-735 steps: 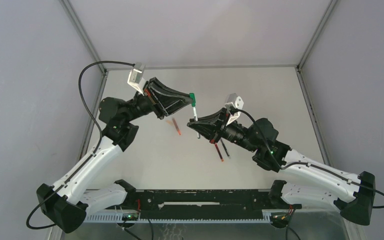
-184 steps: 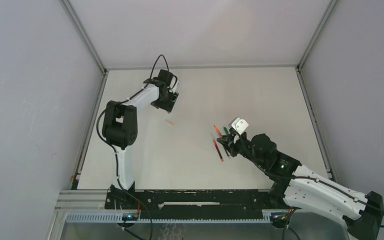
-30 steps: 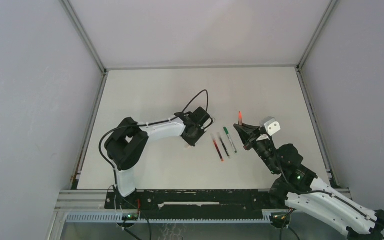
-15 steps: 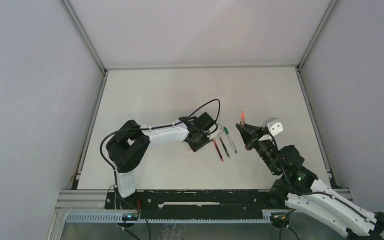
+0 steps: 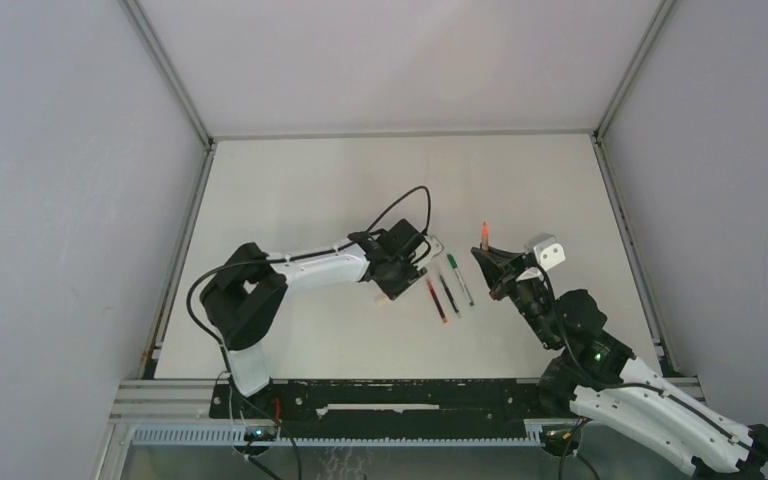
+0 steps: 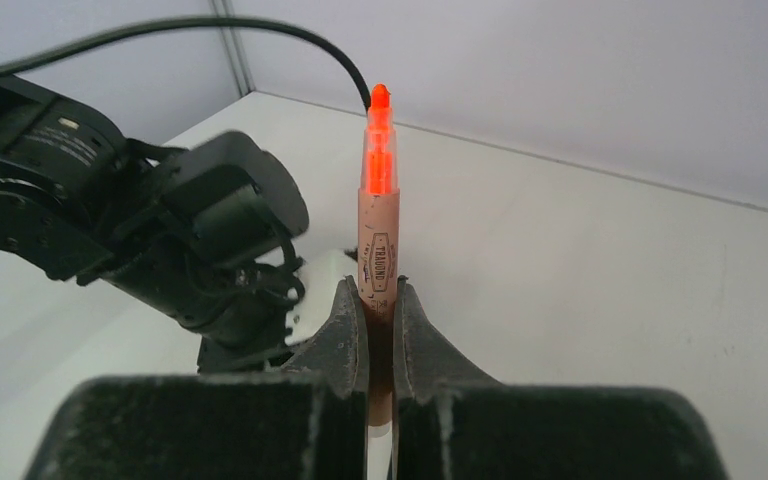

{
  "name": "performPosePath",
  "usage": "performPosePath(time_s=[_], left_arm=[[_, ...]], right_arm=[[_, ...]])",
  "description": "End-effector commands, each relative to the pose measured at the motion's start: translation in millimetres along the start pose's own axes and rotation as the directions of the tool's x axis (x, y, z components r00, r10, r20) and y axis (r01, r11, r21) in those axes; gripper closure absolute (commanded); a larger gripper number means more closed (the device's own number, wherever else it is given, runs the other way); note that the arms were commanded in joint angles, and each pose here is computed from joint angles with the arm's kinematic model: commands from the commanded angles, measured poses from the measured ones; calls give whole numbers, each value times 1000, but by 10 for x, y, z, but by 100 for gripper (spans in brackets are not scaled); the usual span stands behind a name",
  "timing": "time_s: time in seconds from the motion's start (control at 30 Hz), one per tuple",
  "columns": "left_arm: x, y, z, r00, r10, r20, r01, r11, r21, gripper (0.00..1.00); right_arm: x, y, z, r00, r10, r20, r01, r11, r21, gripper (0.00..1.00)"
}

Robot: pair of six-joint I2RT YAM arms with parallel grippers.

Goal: Insert the pens into the pen caps
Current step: Move the pen cap to the center of the board.

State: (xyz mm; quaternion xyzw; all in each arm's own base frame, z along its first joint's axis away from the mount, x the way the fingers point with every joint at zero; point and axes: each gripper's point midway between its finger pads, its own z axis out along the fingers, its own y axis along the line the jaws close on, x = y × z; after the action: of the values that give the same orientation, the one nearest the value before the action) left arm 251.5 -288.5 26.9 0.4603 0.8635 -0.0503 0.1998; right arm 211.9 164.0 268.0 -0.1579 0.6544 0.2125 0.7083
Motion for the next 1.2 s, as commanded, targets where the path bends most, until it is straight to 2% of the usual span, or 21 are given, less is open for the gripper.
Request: performPosePath(time_s=[0.0,0.13,0.27,0.37,0.53,0.73,0.93,1.1,1.17], left_arm=[[-385,204,-331,966,-158,204,163,987,-6,51],[-491,419,-570,898,-306,316,322,947,2,50],[-441,647,-810,796,-458,395,498,867,2,50],[-251,734,-895,723,-555,412,615,788,-16,50],[148,600,-849,665,-643,380,695,719,1,50],[566,467,-767,623,-682,383,736,676,5,49],[688,367,-727,594,-701,394,748,662,50,49],[741,277,-577,615,-700,362,738,673,47,49],[721,234,-534,628,-690,359,726,686,49,49]], right_arm=[[-44,12,19,999,30,16,-30,1000,-2,100],[-64,13,43,997,68,24,-68,998,5,100],[27,54,126,992,126,-14,-126,992,-1,100],[191,128,222,977,187,-105,-190,982,-18,100],[474,261,457,928,250,-277,-268,963,-29,100],[916,483,782,831,198,-520,-249,968,-29,100],[1241,771,1129,754,200,-625,-280,959,-31,100],[1673,934,1287,680,150,-718,-241,970,-25,100],[1800,982,1331,670,130,-731,-220,975,-29,100]])
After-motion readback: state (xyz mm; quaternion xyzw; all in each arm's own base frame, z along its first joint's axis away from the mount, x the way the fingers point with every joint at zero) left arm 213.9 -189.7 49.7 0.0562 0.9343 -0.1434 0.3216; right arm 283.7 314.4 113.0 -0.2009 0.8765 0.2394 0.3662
